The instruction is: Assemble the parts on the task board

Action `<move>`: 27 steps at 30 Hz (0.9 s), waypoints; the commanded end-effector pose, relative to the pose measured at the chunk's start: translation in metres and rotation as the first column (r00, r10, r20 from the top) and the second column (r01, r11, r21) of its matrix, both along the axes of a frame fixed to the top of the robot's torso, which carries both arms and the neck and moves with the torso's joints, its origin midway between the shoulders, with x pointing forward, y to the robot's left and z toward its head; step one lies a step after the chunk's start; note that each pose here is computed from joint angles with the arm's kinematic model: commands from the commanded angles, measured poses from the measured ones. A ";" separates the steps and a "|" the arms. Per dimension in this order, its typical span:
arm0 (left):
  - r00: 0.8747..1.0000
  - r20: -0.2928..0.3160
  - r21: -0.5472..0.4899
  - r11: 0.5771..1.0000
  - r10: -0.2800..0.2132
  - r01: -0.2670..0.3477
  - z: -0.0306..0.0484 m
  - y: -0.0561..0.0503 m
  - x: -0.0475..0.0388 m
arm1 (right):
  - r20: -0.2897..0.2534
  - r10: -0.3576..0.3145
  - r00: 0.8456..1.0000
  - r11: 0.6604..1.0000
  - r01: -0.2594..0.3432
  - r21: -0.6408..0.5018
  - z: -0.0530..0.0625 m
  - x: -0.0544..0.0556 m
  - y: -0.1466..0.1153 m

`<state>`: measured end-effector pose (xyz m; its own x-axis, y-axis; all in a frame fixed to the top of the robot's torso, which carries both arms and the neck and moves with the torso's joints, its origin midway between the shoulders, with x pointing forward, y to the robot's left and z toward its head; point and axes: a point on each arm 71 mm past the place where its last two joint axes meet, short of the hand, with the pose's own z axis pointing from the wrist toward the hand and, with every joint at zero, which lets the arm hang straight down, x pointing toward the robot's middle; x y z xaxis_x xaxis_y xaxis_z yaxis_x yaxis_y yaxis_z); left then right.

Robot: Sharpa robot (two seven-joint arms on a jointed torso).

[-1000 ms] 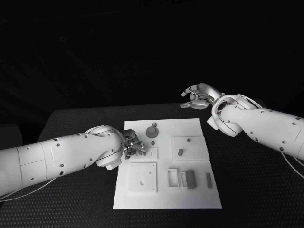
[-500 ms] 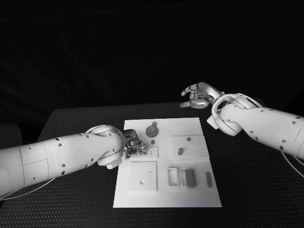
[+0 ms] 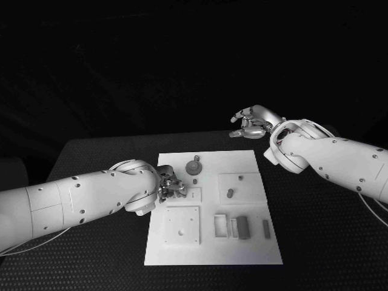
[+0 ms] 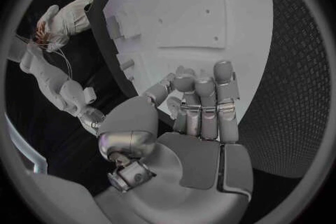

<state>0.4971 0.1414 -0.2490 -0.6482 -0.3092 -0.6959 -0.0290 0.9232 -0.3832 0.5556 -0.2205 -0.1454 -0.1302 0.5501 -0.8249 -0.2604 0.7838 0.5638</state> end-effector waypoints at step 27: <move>0.999 -0.026 0.021 1.000 -0.021 0.022 -0.0049 -0.004 -0.0005 | -0.009 0.026 1.000 1.000 -0.026 0.002 0.000 -0.001 0.003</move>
<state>0.4990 0.1397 -0.2513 -0.6522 -0.3017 -0.6954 -0.0303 0.9270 -0.3738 0.5549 -0.2193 -0.1454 -0.1371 0.5498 -0.8240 -0.2643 0.7814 0.5654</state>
